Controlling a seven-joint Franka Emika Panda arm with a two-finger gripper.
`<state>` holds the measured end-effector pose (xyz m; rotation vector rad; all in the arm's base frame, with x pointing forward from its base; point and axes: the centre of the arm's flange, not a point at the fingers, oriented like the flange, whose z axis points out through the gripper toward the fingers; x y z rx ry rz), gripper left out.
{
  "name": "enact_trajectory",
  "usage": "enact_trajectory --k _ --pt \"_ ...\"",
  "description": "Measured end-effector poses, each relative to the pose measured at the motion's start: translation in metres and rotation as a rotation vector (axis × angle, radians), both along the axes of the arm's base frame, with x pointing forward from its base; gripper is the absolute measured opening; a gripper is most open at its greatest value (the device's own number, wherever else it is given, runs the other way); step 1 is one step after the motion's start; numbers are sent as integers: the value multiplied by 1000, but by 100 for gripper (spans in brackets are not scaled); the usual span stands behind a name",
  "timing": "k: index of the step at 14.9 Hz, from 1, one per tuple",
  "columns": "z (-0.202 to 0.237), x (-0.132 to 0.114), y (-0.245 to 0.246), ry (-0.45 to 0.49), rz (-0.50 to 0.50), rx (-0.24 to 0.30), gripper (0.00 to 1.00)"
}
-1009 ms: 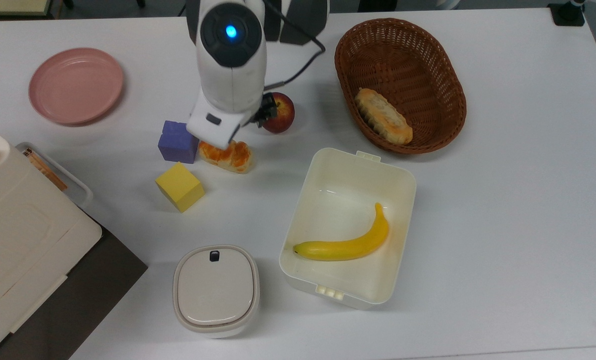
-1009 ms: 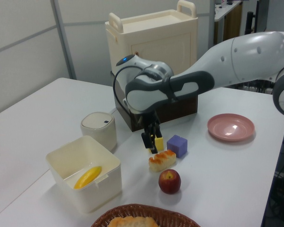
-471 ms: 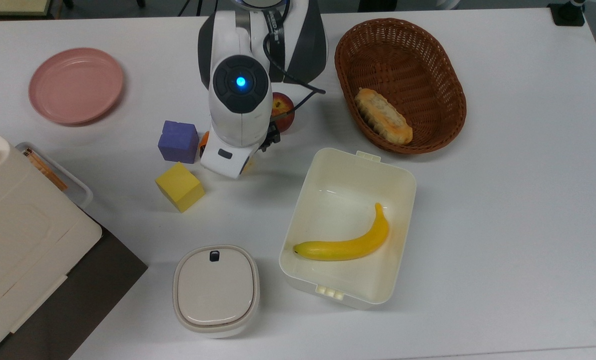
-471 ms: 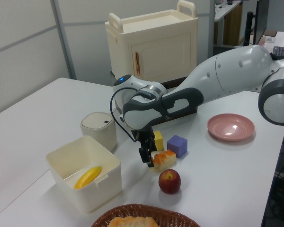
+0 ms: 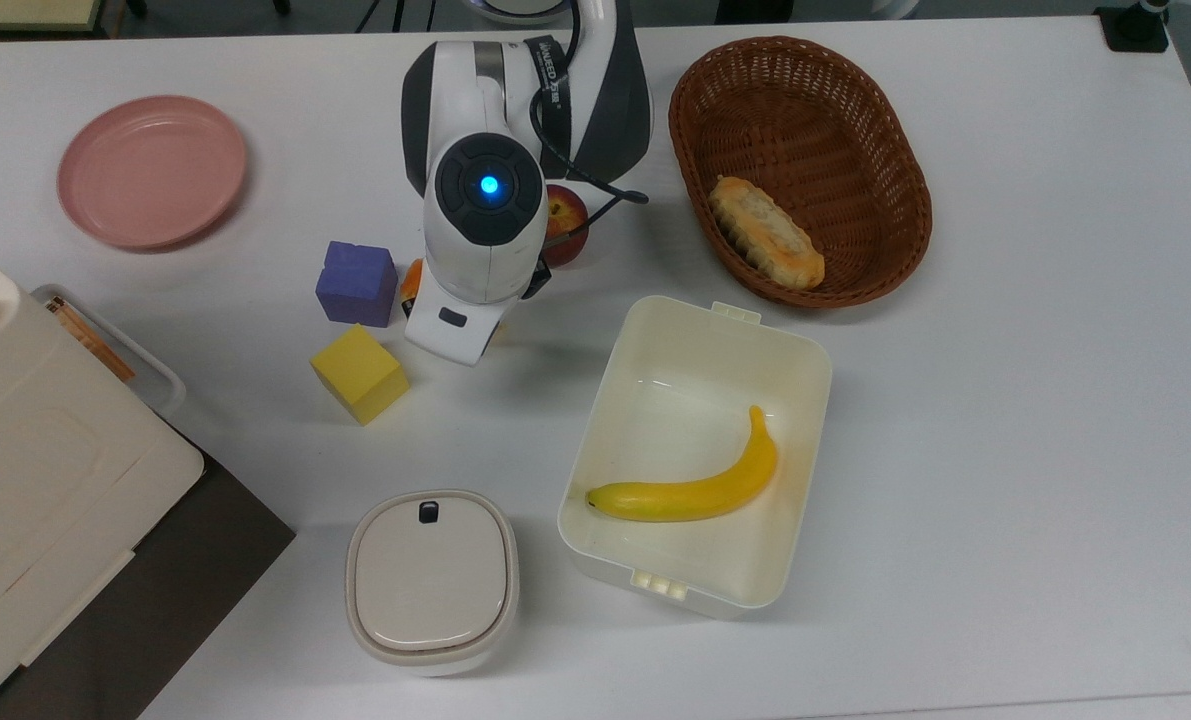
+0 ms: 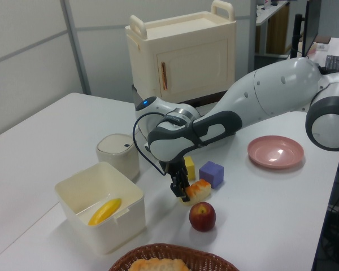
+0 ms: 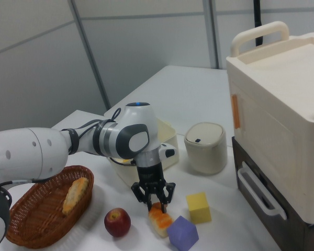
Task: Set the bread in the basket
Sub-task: 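Lower the gripper onto the bread roll and close it, then lift the bread roll and carry it over the wicker basket, then lower the bread roll into the basket and open the gripper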
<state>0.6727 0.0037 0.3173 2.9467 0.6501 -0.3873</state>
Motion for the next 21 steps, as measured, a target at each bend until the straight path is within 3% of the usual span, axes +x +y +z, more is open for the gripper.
enact_trajectory --k 2,3,7,9,14,18,21 --pt "10 1 0 -17 0 0 26" --pt "16 2 0 -26 -1 0 21" --pt "55 -1 1 -61 -5 1 19" --pt "79 -3 12 -94 -15 19 12" --pt "121 -32 86 -35 -7 36 12" --pt "149 -66 164 37 83 47 12" --pt "154 -90 229 28 125 30 10"
